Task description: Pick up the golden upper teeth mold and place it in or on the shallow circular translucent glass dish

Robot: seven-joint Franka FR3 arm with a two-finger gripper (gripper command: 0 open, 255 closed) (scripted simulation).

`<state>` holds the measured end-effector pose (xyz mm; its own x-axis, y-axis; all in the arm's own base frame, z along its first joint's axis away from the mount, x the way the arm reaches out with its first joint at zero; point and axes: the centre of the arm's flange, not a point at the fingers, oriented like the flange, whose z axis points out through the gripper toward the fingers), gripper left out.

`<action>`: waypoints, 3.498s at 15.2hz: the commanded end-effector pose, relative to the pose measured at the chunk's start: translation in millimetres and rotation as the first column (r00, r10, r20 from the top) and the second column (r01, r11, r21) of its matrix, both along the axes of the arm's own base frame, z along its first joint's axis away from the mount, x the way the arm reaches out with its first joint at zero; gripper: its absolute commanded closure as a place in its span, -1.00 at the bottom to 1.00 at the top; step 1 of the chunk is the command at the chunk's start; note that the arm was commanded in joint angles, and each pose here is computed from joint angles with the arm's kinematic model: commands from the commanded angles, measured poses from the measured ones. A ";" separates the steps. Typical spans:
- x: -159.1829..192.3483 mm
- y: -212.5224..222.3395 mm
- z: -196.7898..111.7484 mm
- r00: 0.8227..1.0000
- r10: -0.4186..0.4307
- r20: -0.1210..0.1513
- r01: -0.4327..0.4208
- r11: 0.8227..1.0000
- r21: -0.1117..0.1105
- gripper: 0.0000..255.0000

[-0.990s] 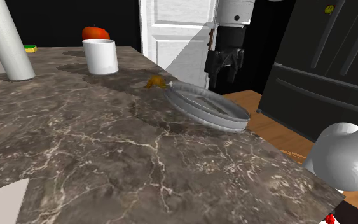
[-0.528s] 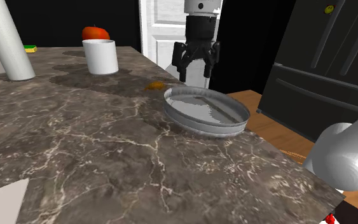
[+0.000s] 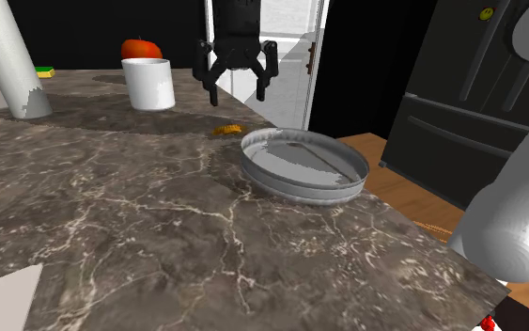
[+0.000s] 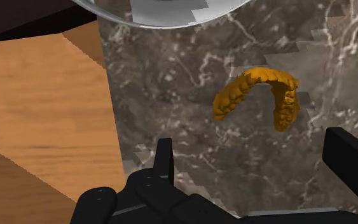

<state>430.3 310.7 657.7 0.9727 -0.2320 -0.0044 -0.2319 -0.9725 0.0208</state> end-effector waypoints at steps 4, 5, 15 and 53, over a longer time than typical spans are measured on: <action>10.5 14.4 -12.9 1.000 -0.024 0.003 0.024 1.000 -0.002 -1.00; 10.5 14.3 -18.2 1.000 -0.024 0.003 0.024 1.000 -0.002 -1.00; 10.3 13.9 -37.0 1.000 -0.024 0.003 0.024 1.000 -0.002 -1.00; -32.9 -14.8 -45.8 0.686 0.727 -0.023 -0.726 0.686 0.031 -1.00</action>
<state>397.4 296.0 611.9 0.8358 0.5480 -0.0337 0.5482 -0.8363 -0.0040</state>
